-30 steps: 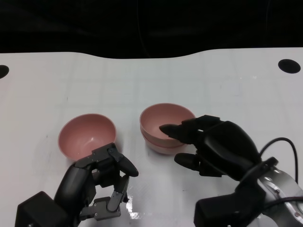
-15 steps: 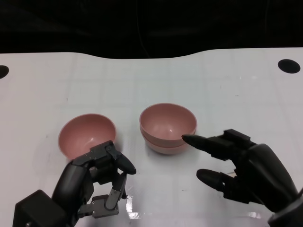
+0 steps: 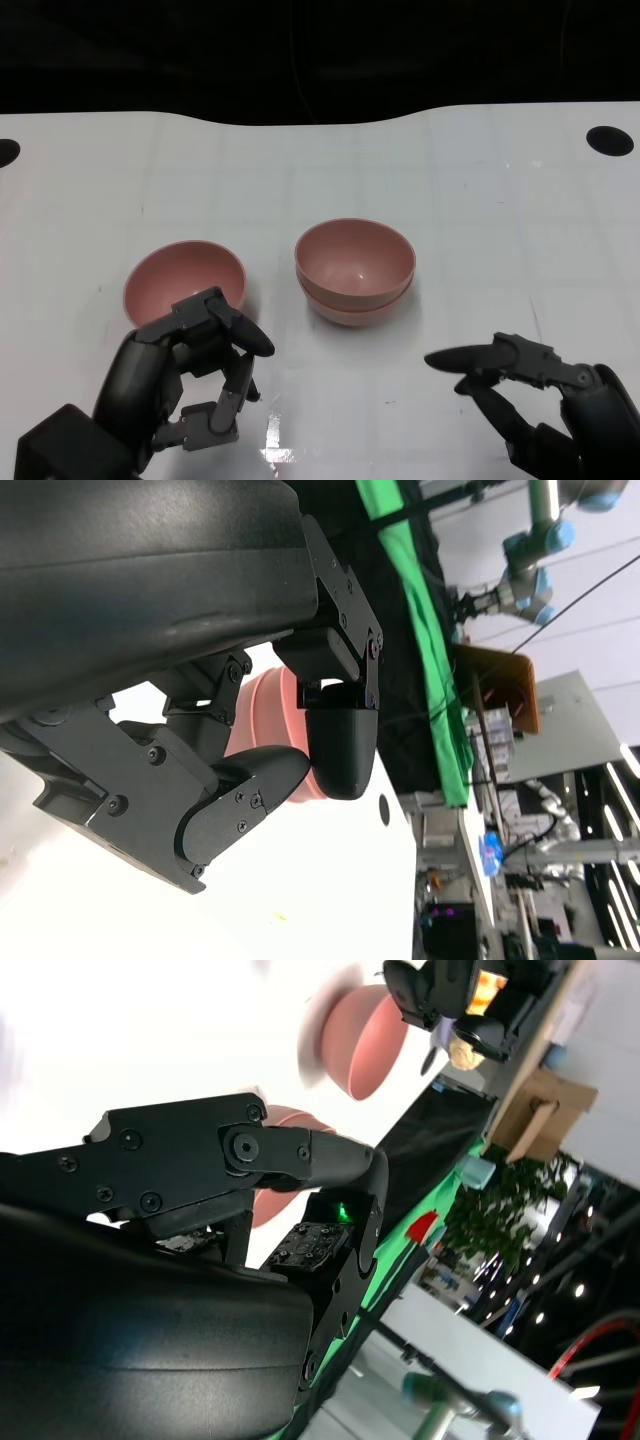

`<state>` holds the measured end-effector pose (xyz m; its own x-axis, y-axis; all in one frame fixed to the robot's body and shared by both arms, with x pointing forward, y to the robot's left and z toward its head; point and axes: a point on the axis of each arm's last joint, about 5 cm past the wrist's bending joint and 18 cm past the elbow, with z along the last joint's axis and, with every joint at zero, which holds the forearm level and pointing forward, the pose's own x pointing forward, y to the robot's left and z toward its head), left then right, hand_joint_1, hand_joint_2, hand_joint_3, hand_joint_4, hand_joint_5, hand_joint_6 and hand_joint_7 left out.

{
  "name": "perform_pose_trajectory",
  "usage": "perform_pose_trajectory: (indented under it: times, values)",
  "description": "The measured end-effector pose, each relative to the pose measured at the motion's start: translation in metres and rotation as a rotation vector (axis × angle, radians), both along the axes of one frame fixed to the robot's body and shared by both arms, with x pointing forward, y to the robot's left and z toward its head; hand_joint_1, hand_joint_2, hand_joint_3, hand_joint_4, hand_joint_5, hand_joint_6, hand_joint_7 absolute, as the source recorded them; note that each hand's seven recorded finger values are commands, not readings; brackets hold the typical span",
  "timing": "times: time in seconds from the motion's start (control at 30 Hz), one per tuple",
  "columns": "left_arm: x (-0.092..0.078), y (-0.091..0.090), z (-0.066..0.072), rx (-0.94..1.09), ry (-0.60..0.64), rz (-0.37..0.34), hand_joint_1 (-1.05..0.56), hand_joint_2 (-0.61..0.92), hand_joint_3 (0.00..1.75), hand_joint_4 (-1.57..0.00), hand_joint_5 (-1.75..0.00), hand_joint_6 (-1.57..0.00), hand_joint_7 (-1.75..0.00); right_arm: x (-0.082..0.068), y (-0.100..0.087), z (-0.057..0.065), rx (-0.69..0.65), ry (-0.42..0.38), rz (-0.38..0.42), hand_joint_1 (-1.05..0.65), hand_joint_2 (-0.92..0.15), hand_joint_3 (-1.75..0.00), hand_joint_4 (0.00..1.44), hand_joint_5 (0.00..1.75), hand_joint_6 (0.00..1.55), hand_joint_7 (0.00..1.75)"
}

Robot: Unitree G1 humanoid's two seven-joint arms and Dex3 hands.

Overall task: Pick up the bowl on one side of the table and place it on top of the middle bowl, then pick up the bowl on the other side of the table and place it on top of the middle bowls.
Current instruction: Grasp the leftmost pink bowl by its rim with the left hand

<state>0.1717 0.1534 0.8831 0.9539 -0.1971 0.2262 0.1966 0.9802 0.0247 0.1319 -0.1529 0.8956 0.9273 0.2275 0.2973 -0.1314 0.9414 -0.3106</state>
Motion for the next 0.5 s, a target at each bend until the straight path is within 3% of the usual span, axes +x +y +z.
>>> perform_pose_trajectory:
  times: [0.1,0.23,0.33,0.5]
  values:
    - [0.001,0.001,0.006,0.052,-0.039,0.023,-0.25,0.70,0.60,-0.63,-1.13,-0.71,-0.64,-0.005,-0.003,-0.002,0.013,0.020,-0.033,-0.07,-0.47,-1.11,0.75,1.53,0.80,1.06]
    - [0.005,0.010,0.019,0.141,-0.099,0.050,-0.30,0.86,0.23,-0.59,-0.81,-0.71,-0.26,-0.006,-0.002,-0.005,0.047,0.036,-0.063,-0.02,-0.42,-1.28,0.83,1.62,0.82,1.17]
    - [0.008,0.018,0.028,0.242,-0.133,0.074,-0.38,0.91,0.12,-0.53,-0.66,-0.64,-0.10,-0.007,-0.001,-0.006,0.083,0.051,-0.068,-0.01,-0.40,-1.39,0.89,1.65,0.82,1.26]
    - [0.012,0.030,0.042,0.540,-0.149,0.103,-0.51,0.91,0.04,-0.44,-0.56,-0.53,-0.01,-0.009,-0.001,-0.009,0.086,0.080,-0.059,-0.04,-0.37,-1.49,0.92,1.74,0.82,1.37]
